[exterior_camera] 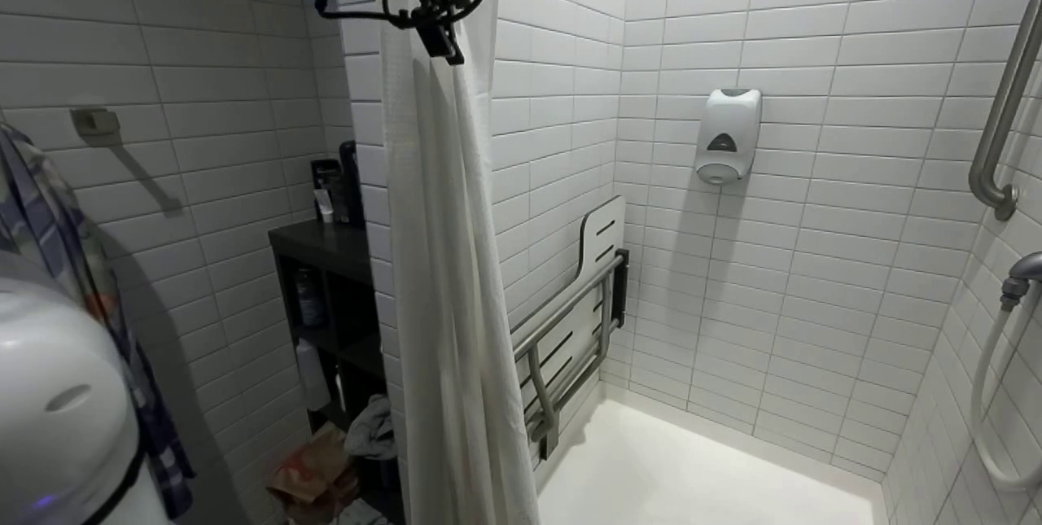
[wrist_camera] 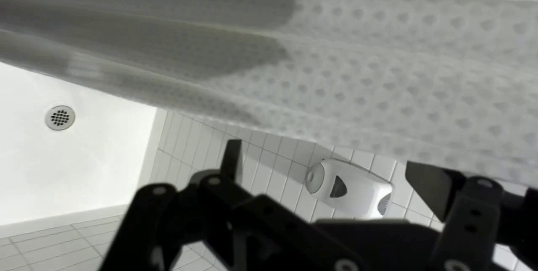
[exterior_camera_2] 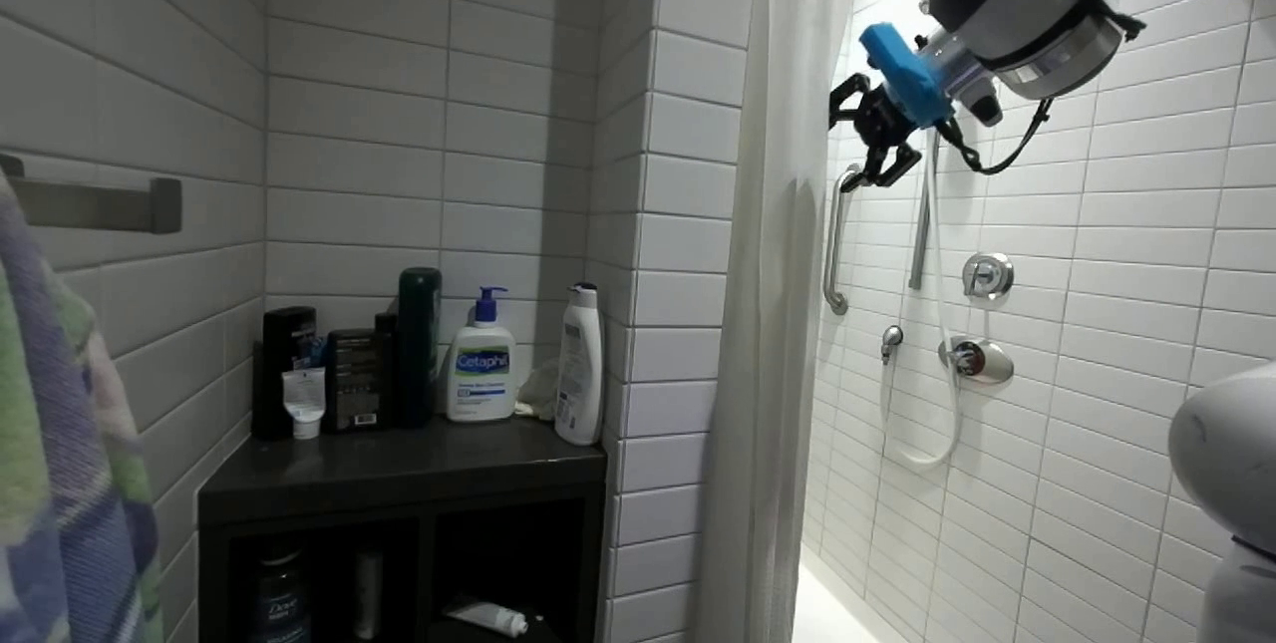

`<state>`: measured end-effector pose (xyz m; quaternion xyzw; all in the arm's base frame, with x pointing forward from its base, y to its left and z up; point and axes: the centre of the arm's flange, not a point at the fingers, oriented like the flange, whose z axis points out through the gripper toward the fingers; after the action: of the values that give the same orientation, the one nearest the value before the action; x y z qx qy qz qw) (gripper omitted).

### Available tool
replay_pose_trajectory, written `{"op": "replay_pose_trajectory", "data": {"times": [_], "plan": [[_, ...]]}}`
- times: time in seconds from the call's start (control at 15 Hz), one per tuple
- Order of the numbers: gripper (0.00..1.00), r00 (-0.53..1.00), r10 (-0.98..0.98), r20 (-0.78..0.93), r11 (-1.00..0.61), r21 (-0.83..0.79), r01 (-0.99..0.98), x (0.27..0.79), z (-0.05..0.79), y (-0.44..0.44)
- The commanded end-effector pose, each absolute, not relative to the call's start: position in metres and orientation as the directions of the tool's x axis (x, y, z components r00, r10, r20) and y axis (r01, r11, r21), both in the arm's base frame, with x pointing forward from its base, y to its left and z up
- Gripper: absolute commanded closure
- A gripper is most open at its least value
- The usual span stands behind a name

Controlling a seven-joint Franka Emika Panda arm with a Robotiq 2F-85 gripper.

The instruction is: Draw the shower curtain to the left.

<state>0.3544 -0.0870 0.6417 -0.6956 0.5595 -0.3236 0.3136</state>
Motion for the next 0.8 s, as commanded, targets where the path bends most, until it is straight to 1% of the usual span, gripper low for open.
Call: {"op": "replay_pose_trajectory", "data": {"times": [0.0, 0.13, 0.27, 0.4, 0.47, 0.73], "plan": [[0.00, 0.179, -0.980, 0.089, -0.187, -0.724, -0.664, 0.329, 0.642, -0.089], [0.00, 0.203, -0.975, 0.091, -0.212, -0.655, -0.726, 0.321, 0.638, -0.093], [0.00, 0.233, -0.971, 0.051, -0.217, -0.592, -0.776, 0.314, 0.636, -0.095], [0.00, 0.172, -0.984, -0.048, -0.112, -0.586, -0.802, 0.311, 0.631, -0.095], [0.00, 0.161, -0.983, -0.084, -0.084, -0.574, -0.814, 0.311, 0.628, -0.094], [0.00, 0.132, -0.979, -0.158, -0.043, -0.469, -0.882, 0.305, 0.609, -0.095]]}}
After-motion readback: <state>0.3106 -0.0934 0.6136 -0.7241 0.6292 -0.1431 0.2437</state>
